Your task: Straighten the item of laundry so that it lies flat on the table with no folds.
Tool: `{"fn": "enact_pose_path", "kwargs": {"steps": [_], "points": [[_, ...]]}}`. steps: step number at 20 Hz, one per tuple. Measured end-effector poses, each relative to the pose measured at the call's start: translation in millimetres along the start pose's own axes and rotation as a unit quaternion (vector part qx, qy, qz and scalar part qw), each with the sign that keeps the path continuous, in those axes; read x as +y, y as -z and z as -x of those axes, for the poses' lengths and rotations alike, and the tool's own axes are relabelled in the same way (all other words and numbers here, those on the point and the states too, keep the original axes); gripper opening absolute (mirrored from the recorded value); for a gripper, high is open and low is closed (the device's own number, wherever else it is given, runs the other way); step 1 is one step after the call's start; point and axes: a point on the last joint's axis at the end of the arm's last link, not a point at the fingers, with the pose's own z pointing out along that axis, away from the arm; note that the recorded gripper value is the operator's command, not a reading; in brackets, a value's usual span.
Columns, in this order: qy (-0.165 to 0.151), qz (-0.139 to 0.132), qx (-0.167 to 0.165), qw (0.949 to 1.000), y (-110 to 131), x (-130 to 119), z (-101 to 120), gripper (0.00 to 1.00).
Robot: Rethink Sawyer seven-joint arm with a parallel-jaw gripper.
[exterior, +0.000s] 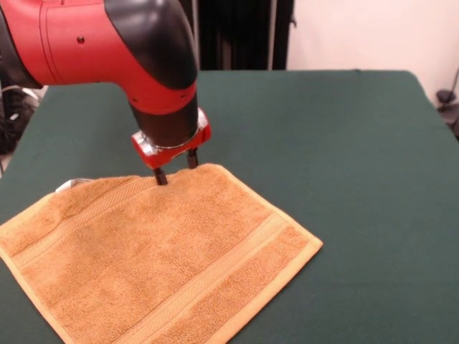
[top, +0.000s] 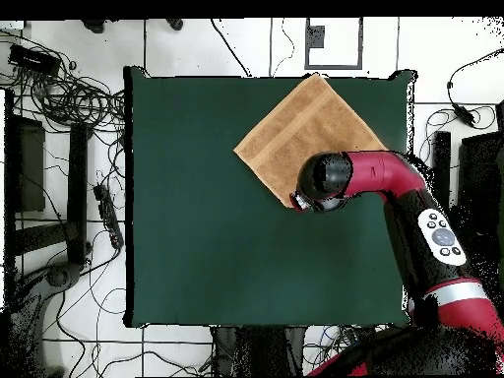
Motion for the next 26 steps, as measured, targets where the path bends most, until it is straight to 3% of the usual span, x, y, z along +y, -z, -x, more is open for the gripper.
{"fn": "enact_pose_path", "kwargs": {"steps": [11,12,26], "points": [[-0.003,-0.007,0.007,0.9999,-0.4,-5.1,2.7,1.0],[-0.005,-0.008,0.007,0.9999,-0.5,-7.4,2.3,0.0],[-0.007,-0.006,0.007,0.9999,-2.7,-8.7,2.9,0.0]]}}
